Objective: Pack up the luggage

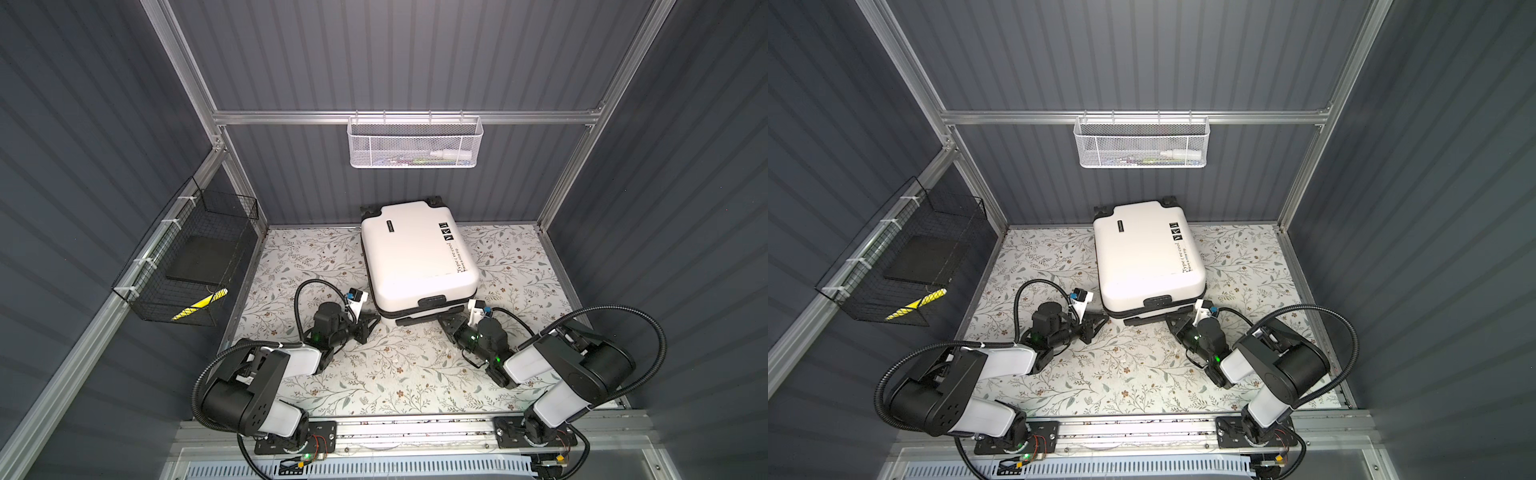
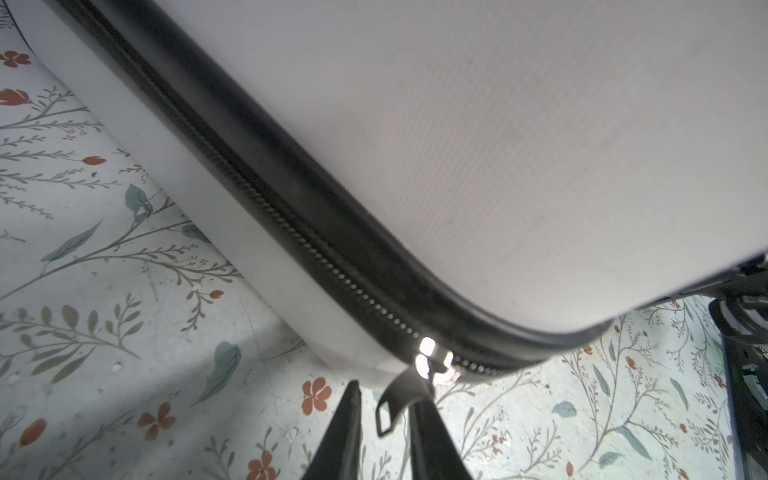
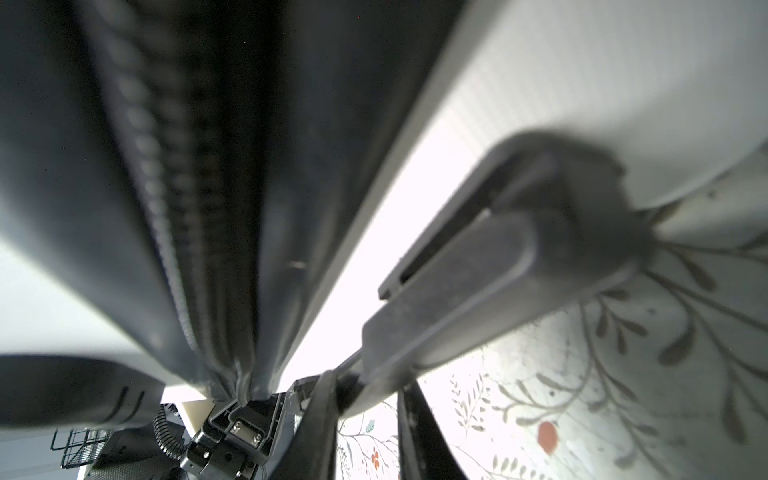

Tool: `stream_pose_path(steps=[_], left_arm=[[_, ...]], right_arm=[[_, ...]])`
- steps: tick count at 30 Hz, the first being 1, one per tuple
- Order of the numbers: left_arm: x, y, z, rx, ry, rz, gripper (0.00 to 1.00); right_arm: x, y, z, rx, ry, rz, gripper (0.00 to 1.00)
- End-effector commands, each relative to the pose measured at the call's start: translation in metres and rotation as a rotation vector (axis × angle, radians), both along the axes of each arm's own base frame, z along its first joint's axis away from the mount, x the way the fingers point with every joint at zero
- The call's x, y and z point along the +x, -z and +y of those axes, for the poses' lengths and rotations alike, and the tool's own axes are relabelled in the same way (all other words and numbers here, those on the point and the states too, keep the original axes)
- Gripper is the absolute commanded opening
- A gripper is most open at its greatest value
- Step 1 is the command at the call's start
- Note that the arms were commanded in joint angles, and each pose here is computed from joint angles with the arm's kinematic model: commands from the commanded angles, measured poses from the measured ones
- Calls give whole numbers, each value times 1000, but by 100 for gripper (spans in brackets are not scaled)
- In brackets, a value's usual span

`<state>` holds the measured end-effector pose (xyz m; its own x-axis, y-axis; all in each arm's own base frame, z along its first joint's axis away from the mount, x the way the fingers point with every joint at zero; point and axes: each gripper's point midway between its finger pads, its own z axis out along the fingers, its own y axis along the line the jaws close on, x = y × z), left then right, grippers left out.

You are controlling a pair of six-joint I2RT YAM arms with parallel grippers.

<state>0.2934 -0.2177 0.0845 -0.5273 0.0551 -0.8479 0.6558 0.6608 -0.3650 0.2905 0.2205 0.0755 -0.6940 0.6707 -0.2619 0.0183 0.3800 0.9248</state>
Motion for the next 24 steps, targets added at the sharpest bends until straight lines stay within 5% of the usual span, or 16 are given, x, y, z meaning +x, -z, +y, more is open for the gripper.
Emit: stream_pose_path(steps=[1, 16, 24], left_arm=[[12, -27, -7, -26, 9, -82, 18], [9, -29, -1, -3, -10, -65, 0], [-1, -26, 5, 11, -24, -32, 0]], right_arm=[[-3, 12, 6, -81, -58, -9, 0], [-4, 13, 6, -81, -58, -11, 0], [-2, 11, 8, -75, -60, -17, 0]])
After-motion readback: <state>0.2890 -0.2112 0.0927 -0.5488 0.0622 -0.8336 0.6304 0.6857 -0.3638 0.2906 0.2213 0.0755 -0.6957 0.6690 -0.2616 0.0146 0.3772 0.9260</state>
